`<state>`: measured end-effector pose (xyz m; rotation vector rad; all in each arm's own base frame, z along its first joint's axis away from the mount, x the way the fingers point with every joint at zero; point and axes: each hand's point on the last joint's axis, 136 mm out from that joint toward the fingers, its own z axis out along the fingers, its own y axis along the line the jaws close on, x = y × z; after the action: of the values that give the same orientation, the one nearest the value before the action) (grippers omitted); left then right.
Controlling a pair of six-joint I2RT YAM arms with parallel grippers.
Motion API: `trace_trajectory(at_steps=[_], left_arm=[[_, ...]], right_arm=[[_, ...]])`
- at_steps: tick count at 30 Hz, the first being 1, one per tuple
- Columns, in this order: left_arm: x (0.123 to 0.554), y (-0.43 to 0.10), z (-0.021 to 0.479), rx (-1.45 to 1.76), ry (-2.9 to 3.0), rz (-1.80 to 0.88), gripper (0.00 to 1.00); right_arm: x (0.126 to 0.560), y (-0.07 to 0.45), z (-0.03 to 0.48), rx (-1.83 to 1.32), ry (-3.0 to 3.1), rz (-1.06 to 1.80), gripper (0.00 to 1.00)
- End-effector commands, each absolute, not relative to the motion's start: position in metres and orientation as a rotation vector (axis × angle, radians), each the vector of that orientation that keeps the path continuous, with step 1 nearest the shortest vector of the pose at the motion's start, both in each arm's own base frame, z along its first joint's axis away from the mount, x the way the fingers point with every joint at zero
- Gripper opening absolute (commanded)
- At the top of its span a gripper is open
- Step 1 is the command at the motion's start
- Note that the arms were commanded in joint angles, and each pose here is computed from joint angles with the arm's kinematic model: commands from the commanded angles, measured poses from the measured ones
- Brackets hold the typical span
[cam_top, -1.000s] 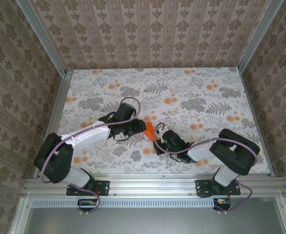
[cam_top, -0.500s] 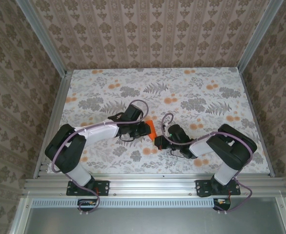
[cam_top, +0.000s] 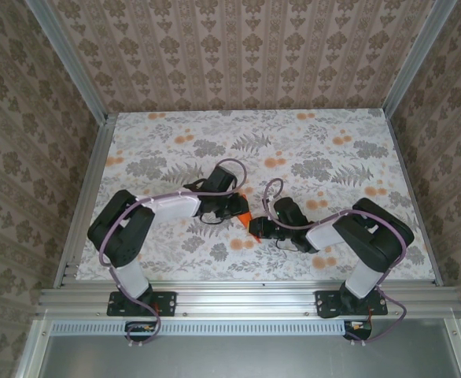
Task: Fold a paper plane with a square sheet of paper (pick it up from the middle)
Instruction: Fold the wing for the fifth time at the center of the table.
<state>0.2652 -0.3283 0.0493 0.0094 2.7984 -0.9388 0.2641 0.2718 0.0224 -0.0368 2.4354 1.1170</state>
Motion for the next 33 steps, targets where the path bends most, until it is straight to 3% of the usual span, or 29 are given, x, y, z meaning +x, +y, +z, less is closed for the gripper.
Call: trace_trajectory(at_steps=[1,10,24,27,33], left_arm=[[0.274,-0.335,0.052,0.051,2.763,-0.943,0.26],[0.279,-0.339,0.046,0.074,2.77,-0.936,0.25],[0.278,-0.337,0.042,0.098,2.783,-0.923,0.25],[0.278,-0.342,0.054,0.126,2.746,-0.968,0.28],[0.273,-0.348,0.081,0.189,2.68,-1.054,0.37]], right_arm=[[0.254,0.258,0.005,0.015,2.559,1.035,0.15],[0.253,0.251,0.013,-0.031,2.59,0.948,0.2],[0.252,0.25,0.009,0.042,2.611,0.969,0.05],[0.251,0.251,0.008,0.067,2.627,1.003,0.0],[0.252,0.259,0.011,0.141,2.635,1.135,0.0]])
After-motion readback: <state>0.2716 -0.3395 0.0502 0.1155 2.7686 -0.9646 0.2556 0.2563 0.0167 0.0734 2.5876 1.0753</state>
